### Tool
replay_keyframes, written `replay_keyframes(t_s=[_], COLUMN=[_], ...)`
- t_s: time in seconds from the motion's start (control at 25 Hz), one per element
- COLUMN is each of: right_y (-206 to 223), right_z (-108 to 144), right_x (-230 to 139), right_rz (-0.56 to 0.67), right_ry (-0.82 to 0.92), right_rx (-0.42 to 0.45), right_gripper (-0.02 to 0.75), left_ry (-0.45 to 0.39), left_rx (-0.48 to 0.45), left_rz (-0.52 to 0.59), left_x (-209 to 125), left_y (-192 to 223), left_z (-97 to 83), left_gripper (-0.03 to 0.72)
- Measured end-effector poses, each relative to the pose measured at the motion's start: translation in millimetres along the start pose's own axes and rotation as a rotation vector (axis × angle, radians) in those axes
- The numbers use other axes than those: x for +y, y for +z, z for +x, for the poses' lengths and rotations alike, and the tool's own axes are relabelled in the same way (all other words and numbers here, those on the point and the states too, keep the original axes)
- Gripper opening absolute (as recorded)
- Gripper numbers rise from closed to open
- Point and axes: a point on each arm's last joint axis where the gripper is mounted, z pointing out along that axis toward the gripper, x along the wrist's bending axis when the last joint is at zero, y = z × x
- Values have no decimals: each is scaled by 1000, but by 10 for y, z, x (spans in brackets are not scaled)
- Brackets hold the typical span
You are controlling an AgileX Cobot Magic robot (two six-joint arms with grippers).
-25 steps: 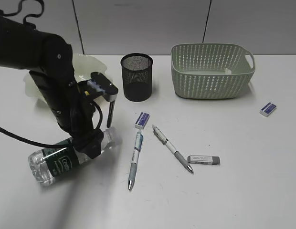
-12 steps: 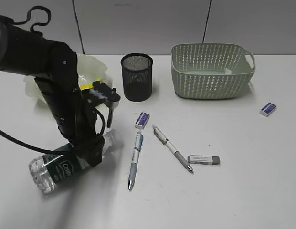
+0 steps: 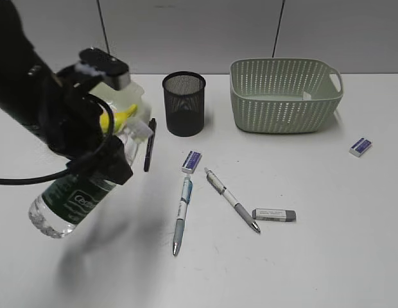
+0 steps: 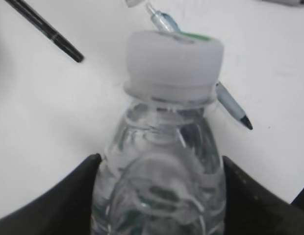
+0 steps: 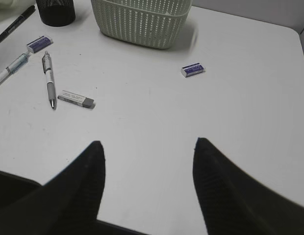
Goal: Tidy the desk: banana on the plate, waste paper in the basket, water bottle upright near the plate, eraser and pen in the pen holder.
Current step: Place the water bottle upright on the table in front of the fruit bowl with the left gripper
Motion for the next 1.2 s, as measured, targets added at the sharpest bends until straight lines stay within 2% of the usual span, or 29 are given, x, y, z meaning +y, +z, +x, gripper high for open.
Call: replay_keyframes(t_s=[0.24,0.44,0.52,0.72,0.84,1.04,1.2], right_y=[0,0,0,0,0,0,3], right_z=[0,0,0,0,0,0,0], right_x=[0,0,0,0,0,0,-2], right_rz=[0,0,0,0,0,0,1], right_ry=[0,0,0,0,0,0,0], right_rx=[0,0,0,0,0,0,0], right_gripper=[457,457,457,457,456,456,456], left_ry=[-119,-312,-366,-510,-529,-450,-465], left_rx=[144,287,339,385,396,364,356], left_rz=[-325,-615,-668,-743,-811,-964,-968], left_x=[-460,-800,-872,-859,-800,-664,-759], left_y=[-320,-335,-304,-178,-100,-36,60], left_z=[27,67,113,229,283,292,281], left_gripper=[501,501,501,501,501,501,501])
